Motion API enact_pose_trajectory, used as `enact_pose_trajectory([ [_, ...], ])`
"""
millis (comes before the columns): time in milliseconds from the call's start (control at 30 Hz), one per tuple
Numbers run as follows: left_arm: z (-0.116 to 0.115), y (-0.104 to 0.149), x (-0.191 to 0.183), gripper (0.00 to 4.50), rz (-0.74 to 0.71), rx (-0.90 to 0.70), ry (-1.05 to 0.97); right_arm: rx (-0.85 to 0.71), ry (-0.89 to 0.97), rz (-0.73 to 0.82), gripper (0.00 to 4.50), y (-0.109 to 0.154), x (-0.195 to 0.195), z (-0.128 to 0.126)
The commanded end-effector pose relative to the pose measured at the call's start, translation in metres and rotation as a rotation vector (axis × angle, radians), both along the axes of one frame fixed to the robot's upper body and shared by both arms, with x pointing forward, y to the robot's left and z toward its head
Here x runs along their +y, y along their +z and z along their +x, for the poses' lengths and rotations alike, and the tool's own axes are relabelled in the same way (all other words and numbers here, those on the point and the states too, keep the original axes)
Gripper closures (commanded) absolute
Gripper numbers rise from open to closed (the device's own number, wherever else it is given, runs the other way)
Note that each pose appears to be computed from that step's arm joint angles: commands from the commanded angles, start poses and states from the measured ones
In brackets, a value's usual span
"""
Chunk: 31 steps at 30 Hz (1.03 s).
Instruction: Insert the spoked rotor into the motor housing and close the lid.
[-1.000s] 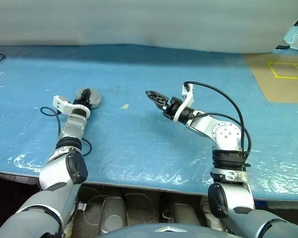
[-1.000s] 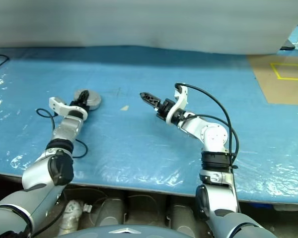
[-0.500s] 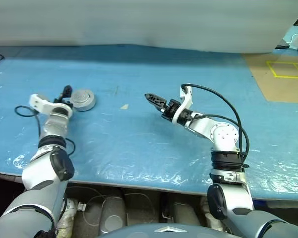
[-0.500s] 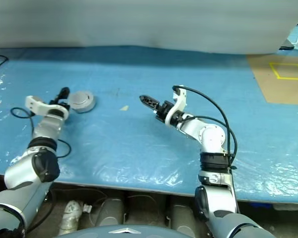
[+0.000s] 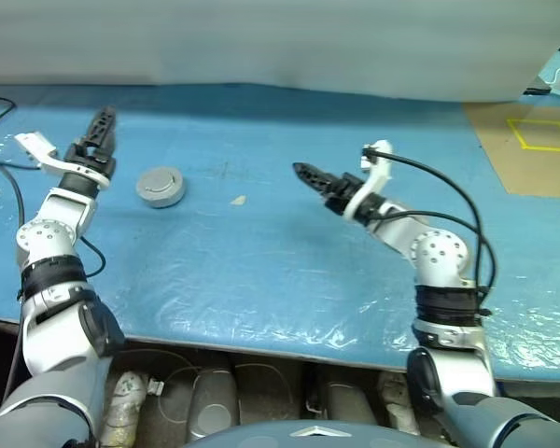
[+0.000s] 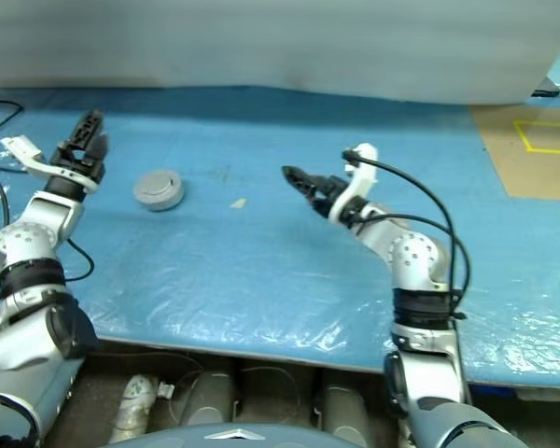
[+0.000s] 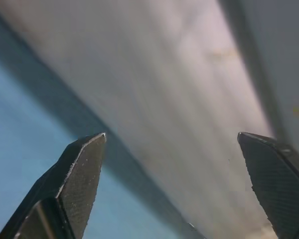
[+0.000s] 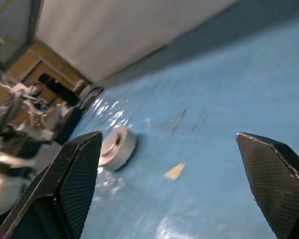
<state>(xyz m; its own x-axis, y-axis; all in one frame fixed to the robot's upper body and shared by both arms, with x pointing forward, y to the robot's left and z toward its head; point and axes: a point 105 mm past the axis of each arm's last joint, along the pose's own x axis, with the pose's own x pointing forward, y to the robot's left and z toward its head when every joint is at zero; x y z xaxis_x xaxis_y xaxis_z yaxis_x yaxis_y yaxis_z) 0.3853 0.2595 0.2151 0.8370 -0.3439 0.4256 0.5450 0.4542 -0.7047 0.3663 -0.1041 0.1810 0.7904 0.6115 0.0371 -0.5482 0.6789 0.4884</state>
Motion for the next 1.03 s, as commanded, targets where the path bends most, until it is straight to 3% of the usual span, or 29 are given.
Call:
enact_pose_trajectory([
  [33,-0.029,0.003,-0.073,0.04,0.196,-0.065,-0.304,-0.106,-0.032,-0.062,0.0,0.012,-0.018,-0.009],
  [233,-0.051,-0.034,-0.151,0.04,0.597,-0.183,-0.492,-0.146,-0.179,-0.256,0.0,-0.007,-0.05,-0.012],
  [467,-0.032,-0.078,-0.162,0.04,0.772,-0.213,-0.427,-0.247,-0.229,-0.518,0.0,-0.033,-0.044,-0.021],
  [700,-0.023,-0.093,-0.155,0.04,0.846,-0.212,-0.343,-0.251,-0.152,-0.51,0.0,-0.041,-0.032,-0.031],
  [1033,-0.026,-0.091,-0.149,0.04,0.869,-0.234,-0.331,-0.248,-0.081,-0.492,0.0,-0.043,-0.023,-0.031],
])
